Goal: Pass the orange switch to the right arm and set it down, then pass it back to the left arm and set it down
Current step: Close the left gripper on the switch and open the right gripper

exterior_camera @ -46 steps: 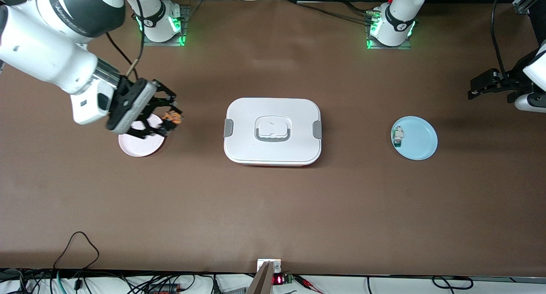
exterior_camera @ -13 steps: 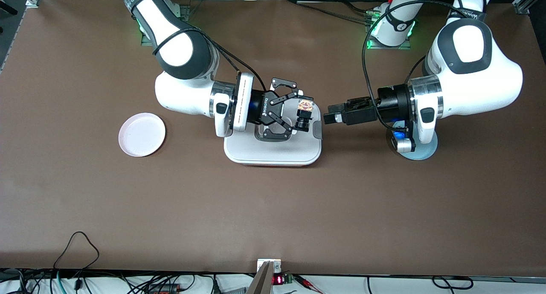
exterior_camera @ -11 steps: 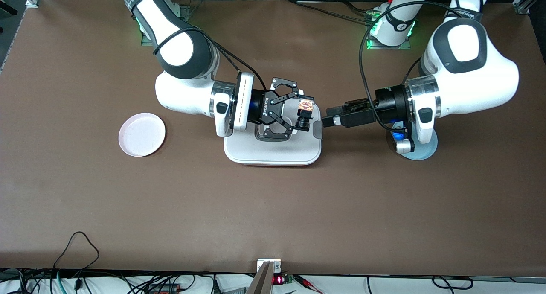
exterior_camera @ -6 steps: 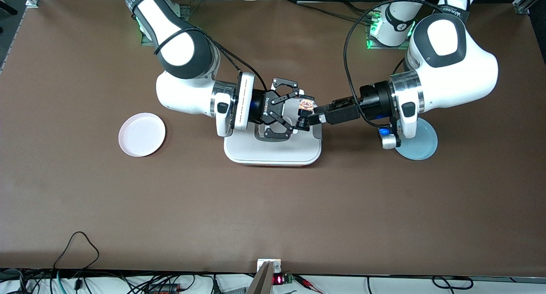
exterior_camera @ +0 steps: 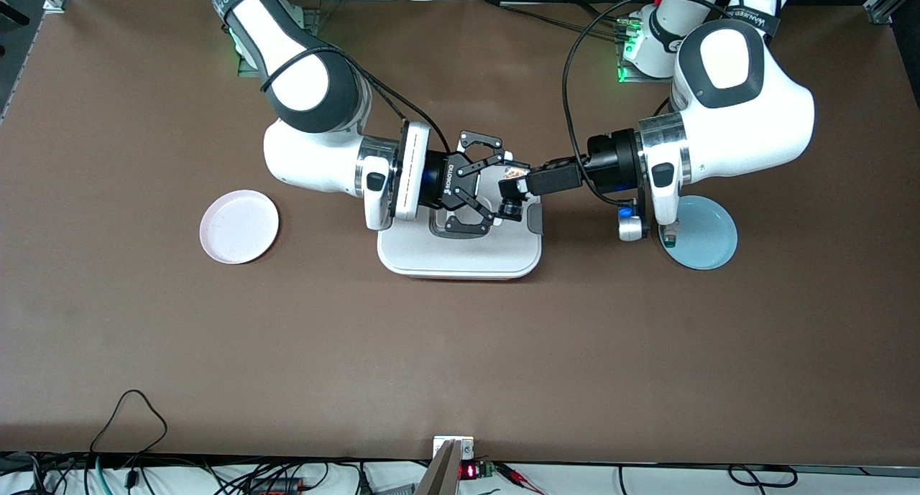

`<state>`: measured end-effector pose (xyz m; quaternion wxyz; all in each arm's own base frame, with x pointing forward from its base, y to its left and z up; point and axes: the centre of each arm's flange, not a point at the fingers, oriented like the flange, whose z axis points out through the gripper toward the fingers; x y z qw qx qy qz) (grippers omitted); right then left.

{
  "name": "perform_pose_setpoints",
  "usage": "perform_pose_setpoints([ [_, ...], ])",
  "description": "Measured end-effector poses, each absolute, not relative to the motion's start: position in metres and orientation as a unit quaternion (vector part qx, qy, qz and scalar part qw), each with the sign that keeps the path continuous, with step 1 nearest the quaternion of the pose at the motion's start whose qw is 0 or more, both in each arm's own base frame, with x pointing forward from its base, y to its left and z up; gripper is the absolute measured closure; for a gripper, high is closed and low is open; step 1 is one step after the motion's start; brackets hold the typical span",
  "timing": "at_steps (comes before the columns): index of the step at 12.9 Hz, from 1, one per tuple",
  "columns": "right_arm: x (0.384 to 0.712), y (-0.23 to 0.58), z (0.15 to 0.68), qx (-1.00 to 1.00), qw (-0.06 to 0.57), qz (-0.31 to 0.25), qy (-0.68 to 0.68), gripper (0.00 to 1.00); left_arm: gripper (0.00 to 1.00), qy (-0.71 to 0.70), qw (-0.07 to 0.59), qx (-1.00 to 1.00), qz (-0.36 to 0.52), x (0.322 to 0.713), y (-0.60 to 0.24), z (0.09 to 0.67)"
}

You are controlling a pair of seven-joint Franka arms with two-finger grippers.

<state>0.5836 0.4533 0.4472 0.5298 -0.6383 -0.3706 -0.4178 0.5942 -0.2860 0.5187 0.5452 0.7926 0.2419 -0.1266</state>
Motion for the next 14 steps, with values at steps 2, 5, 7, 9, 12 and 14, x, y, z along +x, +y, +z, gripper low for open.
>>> perform_pose_setpoints([
  [2, 0.5838, 0.4531, 0.4471, -0.639, 0.529, -0.418, -0.370, 0.27, 0.14, 0.234, 0.545, 0.796, -0.123, 0.5940, -0.2859, 0.5184],
  [5, 0.5860, 0.4504, 0.4487, -0.639, 0.528, -0.421, -0.369, 0.27, 0.47, 0.228, 0.539, 0.802, -0.123, 0.5933, -0.2840, 0.5136],
  [7, 0.5849, 0.4518, 0.4483, -0.644, 0.536, -0.413, -0.357, 0.27, 0.58, 0.220, 0.541, 0.804, -0.116, 0.5937, -0.2829, 0.5148],
  [9, 0.5839, 0.4529, 0.4471, -0.645, 0.538, -0.410, -0.355, 0.27, 0.63, 0.215, 0.540, 0.806, -0.112, 0.5941, -0.2818, 0.5157],
  [12, 0.5835, 0.4534, 0.4463, -0.645, 0.537, -0.410, -0.356, 0.27, 0.63, 0.213, 0.538, 0.808, -0.111, 0.5939, -0.2816, 0.5156],
  [14, 0.5834, 0.4535, 0.4462, -0.645, 0.537, -0.411, -0.356, 0.27, 0.63, 0.213, 0.537, 0.808, -0.111, 0.5939, -0.2816, 0.5156],
])
